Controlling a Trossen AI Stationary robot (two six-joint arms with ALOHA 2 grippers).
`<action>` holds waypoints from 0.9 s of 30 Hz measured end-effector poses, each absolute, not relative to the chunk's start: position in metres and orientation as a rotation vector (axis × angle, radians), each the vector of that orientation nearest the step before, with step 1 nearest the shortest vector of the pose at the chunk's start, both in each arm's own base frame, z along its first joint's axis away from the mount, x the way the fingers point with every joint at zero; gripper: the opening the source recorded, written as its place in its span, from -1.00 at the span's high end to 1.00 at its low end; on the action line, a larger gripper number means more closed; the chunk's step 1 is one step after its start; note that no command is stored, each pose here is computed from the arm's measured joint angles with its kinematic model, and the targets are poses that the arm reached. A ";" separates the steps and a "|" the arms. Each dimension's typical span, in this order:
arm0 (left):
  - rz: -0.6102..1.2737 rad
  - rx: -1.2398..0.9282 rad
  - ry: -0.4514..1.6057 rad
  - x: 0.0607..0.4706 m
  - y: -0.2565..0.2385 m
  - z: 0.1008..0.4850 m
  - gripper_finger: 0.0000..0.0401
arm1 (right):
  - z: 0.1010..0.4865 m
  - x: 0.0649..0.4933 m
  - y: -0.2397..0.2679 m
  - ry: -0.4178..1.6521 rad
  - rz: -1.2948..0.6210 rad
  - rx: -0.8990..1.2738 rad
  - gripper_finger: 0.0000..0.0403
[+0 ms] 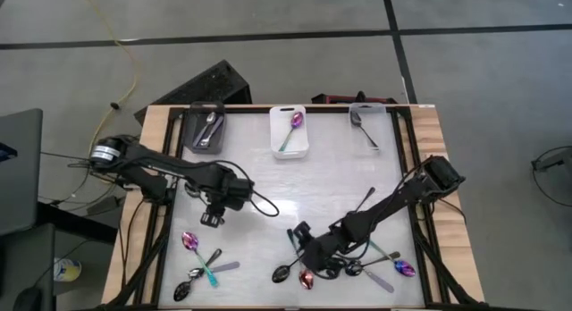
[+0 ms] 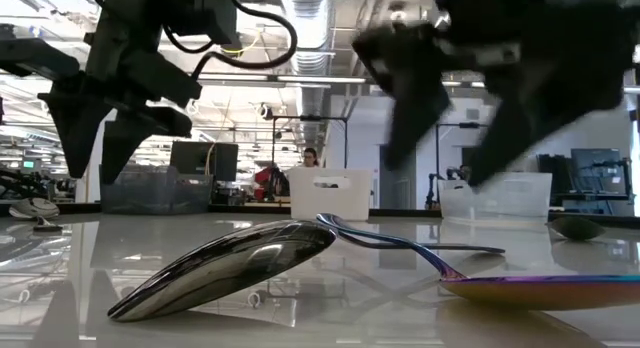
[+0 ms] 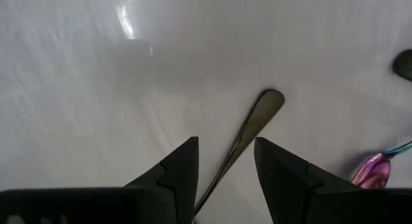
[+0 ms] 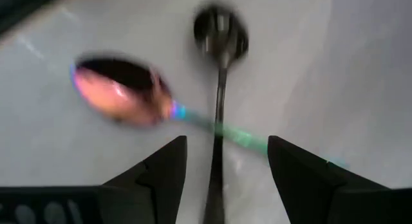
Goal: Sort silverware by color (type)
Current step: Put the black spoon into the transparent bin
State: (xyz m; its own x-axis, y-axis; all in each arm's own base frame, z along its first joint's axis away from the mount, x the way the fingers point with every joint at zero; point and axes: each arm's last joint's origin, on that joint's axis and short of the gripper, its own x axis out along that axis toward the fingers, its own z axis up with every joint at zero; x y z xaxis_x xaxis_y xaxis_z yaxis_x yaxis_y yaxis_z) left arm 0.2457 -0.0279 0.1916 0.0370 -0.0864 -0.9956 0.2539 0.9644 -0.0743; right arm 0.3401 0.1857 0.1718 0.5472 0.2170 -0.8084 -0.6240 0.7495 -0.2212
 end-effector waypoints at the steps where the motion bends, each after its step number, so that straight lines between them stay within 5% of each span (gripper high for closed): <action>1: -0.263 0.136 1.515 0.246 -0.028 0.191 0.33 | 0.170 0.337 0.186 0.897 0.515 -0.510 -0.18; 13: -0.334 0.222 1.453 0.249 -0.028 0.193 0.33 | 0.231 0.285 0.215 1.321 0.228 0.020 -0.11; 27: -0.338 0.239 1.383 0.256 -0.029 0.194 0.33 | 0.188 0.204 0.251 1.536 0.148 -0.094 0.02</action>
State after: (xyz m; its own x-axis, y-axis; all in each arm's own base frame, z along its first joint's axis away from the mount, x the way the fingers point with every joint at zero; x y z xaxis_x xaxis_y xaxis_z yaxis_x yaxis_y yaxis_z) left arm 0.2558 -0.0287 0.1938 0.1508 -0.0941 -0.9841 0.3707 0.9282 -0.0320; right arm 0.2042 0.2513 0.1879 0.0289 0.0366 -0.9989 -0.1545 0.9875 0.0317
